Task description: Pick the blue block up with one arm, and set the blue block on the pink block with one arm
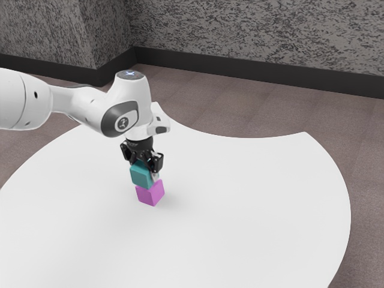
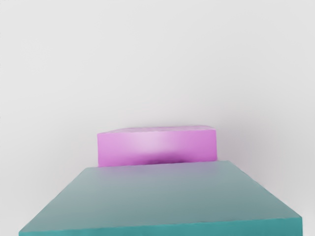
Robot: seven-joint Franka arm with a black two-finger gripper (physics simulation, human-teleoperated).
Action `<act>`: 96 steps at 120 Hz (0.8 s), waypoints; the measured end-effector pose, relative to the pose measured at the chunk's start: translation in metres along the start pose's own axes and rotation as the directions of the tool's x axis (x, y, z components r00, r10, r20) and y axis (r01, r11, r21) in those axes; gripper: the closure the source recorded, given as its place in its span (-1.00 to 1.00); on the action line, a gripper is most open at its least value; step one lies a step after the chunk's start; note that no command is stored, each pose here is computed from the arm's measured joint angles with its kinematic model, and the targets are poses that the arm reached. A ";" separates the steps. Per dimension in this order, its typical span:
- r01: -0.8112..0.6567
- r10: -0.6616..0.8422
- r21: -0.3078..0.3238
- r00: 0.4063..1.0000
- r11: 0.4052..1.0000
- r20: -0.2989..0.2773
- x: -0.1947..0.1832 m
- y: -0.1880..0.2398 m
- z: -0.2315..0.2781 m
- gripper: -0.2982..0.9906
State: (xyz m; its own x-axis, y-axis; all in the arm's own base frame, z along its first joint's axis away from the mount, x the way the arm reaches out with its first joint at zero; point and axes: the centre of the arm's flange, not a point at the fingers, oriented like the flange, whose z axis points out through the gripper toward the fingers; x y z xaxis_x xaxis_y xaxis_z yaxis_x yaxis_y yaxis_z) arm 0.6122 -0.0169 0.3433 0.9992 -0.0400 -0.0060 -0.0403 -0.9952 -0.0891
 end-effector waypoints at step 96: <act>-0.027 0.027 -0.008 0.999 1.000 -0.024 0.001 -0.002 0.001 -0.07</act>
State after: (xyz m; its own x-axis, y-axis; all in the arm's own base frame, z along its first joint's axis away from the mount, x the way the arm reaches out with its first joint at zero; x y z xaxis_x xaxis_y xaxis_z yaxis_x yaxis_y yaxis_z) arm 0.6133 -0.0151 0.3420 0.9975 -0.0690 0.0153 -0.0675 -0.9944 -0.0809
